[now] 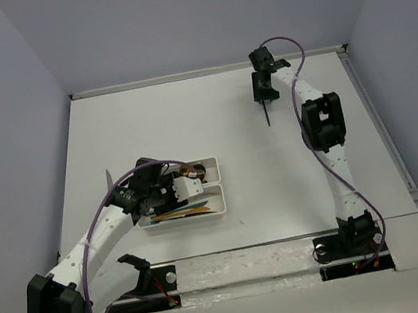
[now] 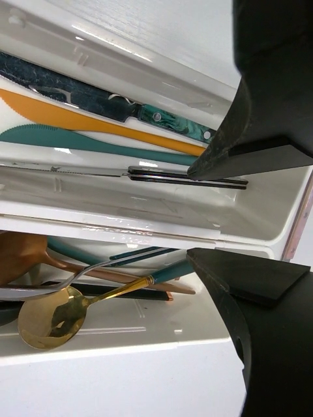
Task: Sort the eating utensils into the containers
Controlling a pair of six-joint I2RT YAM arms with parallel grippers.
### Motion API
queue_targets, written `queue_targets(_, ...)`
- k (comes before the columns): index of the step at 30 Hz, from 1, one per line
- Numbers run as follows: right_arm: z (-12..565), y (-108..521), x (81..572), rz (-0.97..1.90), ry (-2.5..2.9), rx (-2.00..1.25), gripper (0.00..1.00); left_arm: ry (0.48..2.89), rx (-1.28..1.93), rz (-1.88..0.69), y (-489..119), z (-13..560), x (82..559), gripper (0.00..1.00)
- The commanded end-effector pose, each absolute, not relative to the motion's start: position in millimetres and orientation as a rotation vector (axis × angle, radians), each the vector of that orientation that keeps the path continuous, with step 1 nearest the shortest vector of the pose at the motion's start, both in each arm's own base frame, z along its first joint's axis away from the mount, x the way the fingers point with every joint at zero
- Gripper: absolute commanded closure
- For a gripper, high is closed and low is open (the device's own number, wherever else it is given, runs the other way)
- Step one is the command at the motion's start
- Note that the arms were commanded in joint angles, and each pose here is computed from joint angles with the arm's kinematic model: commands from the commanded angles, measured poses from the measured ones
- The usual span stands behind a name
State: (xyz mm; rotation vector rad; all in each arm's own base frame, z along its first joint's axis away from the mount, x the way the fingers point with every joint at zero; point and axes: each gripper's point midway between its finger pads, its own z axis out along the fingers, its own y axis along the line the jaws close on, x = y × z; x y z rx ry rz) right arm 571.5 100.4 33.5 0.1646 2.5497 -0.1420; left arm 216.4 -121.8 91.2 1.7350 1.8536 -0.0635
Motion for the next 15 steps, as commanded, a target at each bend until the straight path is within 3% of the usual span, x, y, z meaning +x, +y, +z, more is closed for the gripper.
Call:
queue_targets(1, -2.1, 91.5, 525.6, -0.198, 2.732, 0.125, 0.50, 1.847, 1.705, -0.035, -121.6, 105.0, 220.8, 0.41)
queue_targets(7, 1.2, 92.6, 506.6, -0.161, 2.755, 0.109, 0.49, 1.837, 1.696, -0.035, -124.8, 110.3, 224.8, 0.41)
queue_targets(15, -19.8, 98.9, 501.8, -0.202, 2.788, 0.068, 0.55, 1.835, 1.689, -0.024, -124.2, 112.8, 226.3, 0.41)
